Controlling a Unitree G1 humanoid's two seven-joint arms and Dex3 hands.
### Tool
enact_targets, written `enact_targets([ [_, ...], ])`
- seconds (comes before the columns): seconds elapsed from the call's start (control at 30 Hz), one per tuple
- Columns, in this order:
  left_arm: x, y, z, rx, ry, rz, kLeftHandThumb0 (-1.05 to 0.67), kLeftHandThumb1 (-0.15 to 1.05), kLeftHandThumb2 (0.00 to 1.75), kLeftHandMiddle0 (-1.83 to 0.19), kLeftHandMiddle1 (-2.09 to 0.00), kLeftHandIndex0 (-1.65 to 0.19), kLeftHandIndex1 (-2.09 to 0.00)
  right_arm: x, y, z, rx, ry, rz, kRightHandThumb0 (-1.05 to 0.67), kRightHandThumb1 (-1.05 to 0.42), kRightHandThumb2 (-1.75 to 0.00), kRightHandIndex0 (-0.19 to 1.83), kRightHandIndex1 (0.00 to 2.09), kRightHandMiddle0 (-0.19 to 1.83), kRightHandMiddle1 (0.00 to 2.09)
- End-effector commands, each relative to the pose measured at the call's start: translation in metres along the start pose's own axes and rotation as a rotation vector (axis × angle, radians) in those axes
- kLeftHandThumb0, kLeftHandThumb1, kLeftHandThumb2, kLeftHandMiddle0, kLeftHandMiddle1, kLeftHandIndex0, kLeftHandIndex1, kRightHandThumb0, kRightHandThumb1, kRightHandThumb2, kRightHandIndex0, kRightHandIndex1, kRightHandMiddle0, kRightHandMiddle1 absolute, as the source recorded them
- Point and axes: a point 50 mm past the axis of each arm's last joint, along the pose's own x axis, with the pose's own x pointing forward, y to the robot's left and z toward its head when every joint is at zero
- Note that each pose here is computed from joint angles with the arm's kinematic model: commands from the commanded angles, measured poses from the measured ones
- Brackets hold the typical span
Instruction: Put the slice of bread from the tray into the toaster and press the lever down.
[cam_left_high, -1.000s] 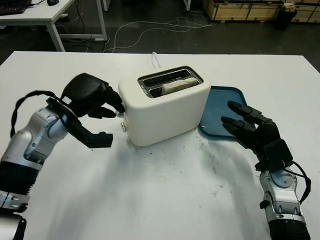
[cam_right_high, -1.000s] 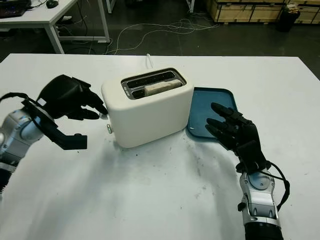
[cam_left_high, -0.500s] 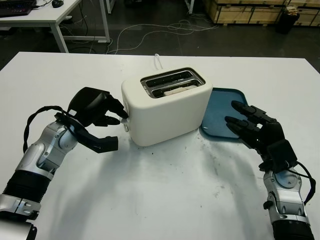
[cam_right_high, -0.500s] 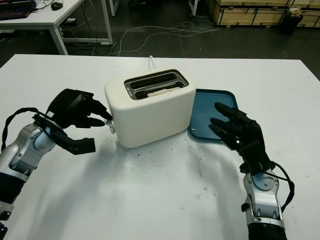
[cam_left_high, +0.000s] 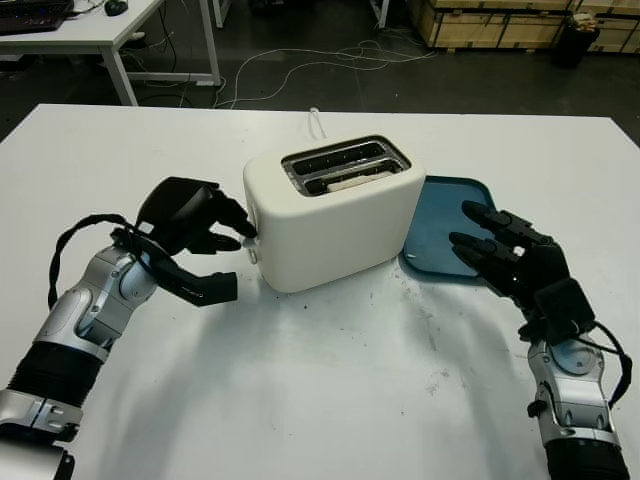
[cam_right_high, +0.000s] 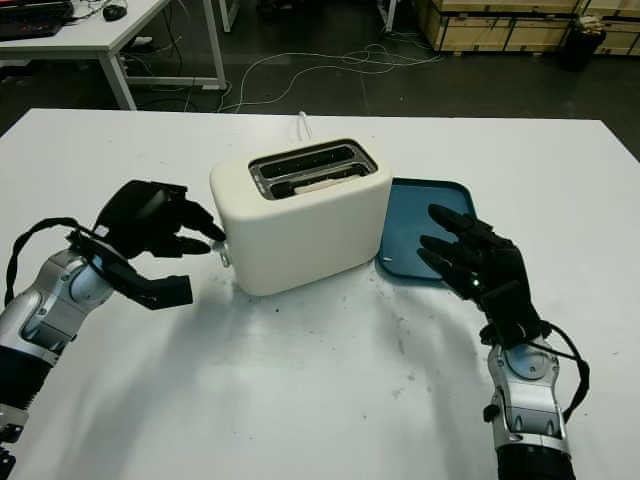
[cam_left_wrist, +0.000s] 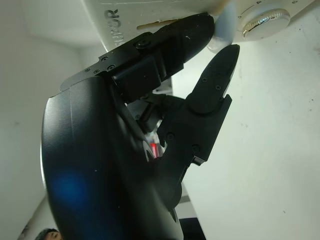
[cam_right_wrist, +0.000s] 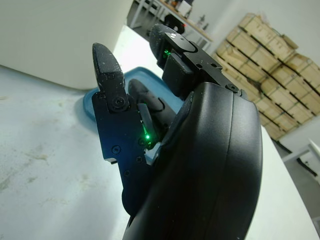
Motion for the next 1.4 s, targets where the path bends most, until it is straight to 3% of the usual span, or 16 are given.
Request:
enact_targets([
  [0.0,-0.004,-0.037,0.013,-0.047,-0.027,-0.147,-0.28,0.75,0.00,-0.75,-1.75,-1.29,0.00,0.002,-0.002,0.005,-0.002,-0.028,-0.004,-0.43,-0.90,0.00,0.90,0.00,0.71,0.00],
  [0.37,-0.003,-0.040,0.017,-0.057,-0.027,-0.161,-0.27,0.77,0.00,-0.74,-1.69,-1.28,0.00,-0.002,-0.004,0.004,0.003,-0.019,-0.005,-0.41,-0.89,0.00,0.90,0.00,0.71,0.00],
  [0.5,-0.002,-0.050,0.024,-0.111,-0.016,-0.137,-0.27,0.76,0.00,-0.76,-1.70,-1.29,-0.01,-0.007,-0.008,0.004,-0.019,-0.020,-0.005,-0.42,-0.90,0.00,0.91,0.00,0.71,0.00],
  [0.63,0.001,-0.089,0.045,-0.249,0.041,-0.165,-0.28,0.76,0.00,-0.71,-1.62,-1.27,0.00,-0.012,-0.015,0.001,-0.022,-0.007,-0.015,-0.41,-0.89,0.00,0.90,0.00,0.71,0.00],
  [0.73,0.002,-0.122,0.067,-0.347,0.027,-0.213,-0.31,0.79,0.01,-0.75,-1.54,-1.26,0.00,-0.014,-0.020,0.003,-0.039,0.003,-0.018,-0.42,-0.90,0.00,0.90,0.00,0.71,0.00],
  [0.8,0.003,-0.132,0.076,-0.388,0.023,-0.222,-0.35,0.81,0.01,-0.74,-1.54,-1.27,-0.01,-0.014,-0.022,0.004,-0.048,-0.003,-0.015,-0.39,-0.90,0.00,0.90,0.00,0.71,0.00],
  [1.0,0.008,-0.128,0.076,-0.401,0.014,-0.201,-0.29,0.79,0.00,-0.69,-1.71,-1.26,-0.01,-0.012,-0.018,0.004,-0.039,-0.002,-0.008,-0.38,-0.89,0.00,0.92,0.01,0.72,0.00],
  [1.2,0.004,-0.124,0.068,-0.364,0.016,-0.185,-0.32,0.81,0.00,-0.77,-1.35,-1.26,-0.01,-0.012,-0.015,0.003,-0.027,0.004,-0.005,-0.43,-0.89,0.00,0.91,0.00,0.71,0.00],
  [1.37,0.004,-0.122,0.066,-0.364,0.013,-0.180,-0.32,0.82,0.00,-0.76,-1.39,-1.24,-0.01,-0.011,-0.013,0.002,-0.021,-0.004,0.000,-0.42,-0.89,0.00,0.91,0.00,0.71,0.00],
])
